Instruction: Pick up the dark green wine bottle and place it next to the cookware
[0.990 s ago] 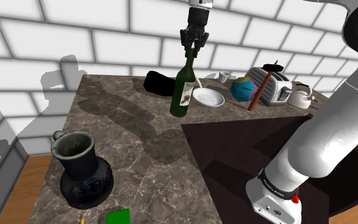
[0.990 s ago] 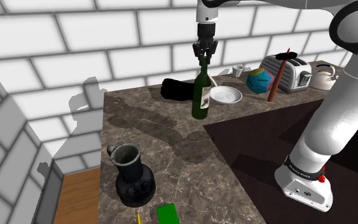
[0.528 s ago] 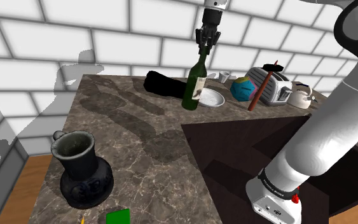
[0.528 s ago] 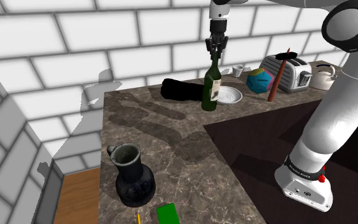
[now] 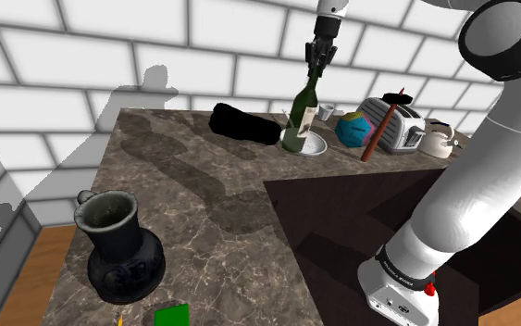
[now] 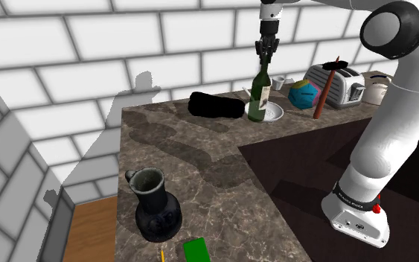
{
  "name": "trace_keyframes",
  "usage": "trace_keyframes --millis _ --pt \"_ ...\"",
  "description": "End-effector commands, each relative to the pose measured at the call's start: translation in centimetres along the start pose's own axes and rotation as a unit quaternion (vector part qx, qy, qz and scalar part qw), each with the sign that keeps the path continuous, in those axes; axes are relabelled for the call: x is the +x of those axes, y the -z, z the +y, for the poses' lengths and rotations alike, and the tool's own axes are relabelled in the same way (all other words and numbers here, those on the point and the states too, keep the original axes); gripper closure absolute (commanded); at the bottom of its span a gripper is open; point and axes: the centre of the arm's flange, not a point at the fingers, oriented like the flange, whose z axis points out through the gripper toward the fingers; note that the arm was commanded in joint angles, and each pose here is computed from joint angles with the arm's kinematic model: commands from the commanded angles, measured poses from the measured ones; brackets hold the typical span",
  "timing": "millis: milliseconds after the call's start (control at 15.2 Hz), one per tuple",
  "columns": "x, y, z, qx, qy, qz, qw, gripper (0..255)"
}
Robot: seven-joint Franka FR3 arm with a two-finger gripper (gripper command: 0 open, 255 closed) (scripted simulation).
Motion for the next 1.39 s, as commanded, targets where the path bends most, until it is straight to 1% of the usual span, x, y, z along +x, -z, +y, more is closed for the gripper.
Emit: trace_keyframes --millis 0,264,1320 --pt "0.3 0.2 2.7 0.0 0.001 0.0 1.0 255" --pt "1.1 0.6 8.1 0.0 0.001 0.0 1.0 255" --pt "1.9 -7.8 8.4 0.0 0.001 0.0 1.0 255"
